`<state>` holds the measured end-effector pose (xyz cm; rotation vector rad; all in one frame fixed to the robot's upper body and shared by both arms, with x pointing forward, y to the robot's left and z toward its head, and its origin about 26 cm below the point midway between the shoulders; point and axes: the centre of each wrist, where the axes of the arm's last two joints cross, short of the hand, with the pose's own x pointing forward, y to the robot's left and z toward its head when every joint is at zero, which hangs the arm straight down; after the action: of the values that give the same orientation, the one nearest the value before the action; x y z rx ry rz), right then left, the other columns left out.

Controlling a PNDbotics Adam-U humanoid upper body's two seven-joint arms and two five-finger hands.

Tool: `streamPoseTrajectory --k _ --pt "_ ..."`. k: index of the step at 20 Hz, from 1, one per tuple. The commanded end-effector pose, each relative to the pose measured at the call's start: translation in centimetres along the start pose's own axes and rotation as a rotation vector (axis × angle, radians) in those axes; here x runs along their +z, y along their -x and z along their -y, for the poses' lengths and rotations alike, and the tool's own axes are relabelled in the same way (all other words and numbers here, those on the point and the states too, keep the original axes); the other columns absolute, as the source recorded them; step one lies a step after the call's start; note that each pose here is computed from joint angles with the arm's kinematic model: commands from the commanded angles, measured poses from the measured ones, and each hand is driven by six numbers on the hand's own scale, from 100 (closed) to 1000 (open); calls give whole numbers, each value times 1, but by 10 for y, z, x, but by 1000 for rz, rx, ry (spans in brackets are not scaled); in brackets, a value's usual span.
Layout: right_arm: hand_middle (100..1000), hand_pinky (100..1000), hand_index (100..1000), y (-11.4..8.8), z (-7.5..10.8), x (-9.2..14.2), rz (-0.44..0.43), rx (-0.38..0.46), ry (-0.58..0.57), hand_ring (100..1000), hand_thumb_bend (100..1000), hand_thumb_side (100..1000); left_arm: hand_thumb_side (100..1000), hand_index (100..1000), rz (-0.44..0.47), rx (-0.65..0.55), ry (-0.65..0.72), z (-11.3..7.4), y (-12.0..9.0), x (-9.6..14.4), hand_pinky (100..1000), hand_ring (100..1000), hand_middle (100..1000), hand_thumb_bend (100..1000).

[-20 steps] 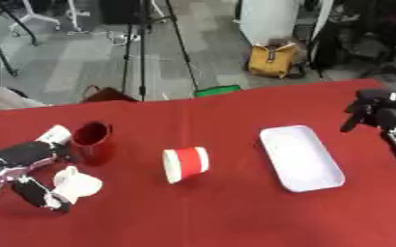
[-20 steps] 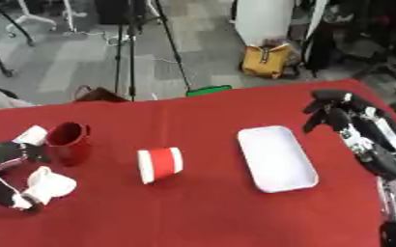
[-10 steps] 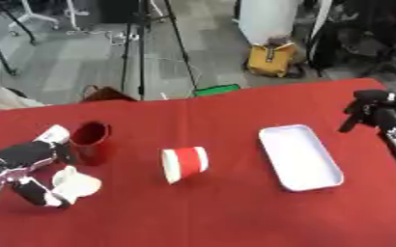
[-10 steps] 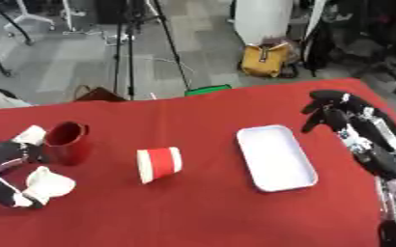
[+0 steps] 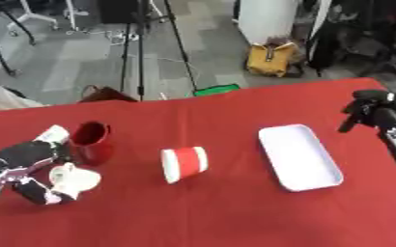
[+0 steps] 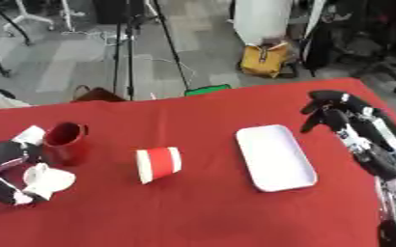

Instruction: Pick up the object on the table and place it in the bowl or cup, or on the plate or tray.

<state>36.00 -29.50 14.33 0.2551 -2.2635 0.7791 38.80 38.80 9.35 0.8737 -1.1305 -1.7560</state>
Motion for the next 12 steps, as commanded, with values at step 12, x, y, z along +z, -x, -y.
streamPoseTrajectory --k 12 --pt "633 542 834 -5 6 -3 16 20 -1 529 100 595 241 670 63 114 6 -30 7 17 642 540 531 257"
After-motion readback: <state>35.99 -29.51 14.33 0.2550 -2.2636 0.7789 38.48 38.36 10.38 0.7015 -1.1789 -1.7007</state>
